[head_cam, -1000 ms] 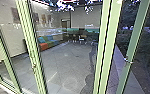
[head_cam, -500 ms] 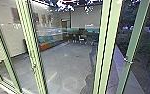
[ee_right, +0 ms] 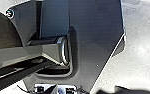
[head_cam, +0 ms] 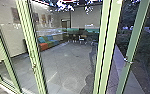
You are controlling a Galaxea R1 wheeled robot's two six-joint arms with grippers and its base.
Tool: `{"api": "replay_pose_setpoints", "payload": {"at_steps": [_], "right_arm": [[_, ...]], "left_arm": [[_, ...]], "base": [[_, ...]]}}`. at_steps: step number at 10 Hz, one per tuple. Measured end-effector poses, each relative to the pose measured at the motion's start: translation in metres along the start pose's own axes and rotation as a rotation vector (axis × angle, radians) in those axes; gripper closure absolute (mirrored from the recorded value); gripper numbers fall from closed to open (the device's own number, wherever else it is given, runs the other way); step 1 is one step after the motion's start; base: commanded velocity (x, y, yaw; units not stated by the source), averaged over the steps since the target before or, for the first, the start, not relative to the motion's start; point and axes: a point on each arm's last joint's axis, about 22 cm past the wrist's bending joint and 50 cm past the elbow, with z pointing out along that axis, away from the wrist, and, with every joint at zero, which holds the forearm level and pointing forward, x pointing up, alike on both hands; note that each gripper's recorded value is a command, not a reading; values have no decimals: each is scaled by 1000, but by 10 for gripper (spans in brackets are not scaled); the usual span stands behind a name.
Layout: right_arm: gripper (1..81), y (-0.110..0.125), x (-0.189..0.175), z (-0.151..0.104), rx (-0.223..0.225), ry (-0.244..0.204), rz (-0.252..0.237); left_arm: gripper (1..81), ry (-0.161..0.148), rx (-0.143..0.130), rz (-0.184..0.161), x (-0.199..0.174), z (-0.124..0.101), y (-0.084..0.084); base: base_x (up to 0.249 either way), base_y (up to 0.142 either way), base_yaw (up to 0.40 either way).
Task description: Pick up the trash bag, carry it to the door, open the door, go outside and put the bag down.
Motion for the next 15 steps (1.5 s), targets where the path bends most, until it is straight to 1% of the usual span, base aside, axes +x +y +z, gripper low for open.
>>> {"api": "replay_pose_setpoints", "payload": {"at_steps": [3, 5, 6, 7, 10, 15], "right_arm": [[10, -2, 1, 1, 3, 1, -1], [10, -2, 9, 0, 1, 13, -3], [10, -4, 8, 0, 4, 12, -4], [10, -9, 1, 2, 11, 0, -5], [10, -8, 4, 2, 10, 6, -5], [10, -9, 3, 2, 10, 4, -5]], "left_arm": [[811, 0, 0, 0, 0, 0, 0], [811, -9, -5, -2, -6, 0, 2], [811, -5, -5, 1, -1, 0, 1], [811, 9, 5, 3, 7, -1, -4], [811, 2, 2, 2, 3, -1, -3], [811, 1, 0, 2, 1, 0, -1]], "base": [[0, 0, -200], [0, 0, -224], [0, 0, -227], [0, 0, -227], [0, 0, -227], [0, 0, -227]]}}
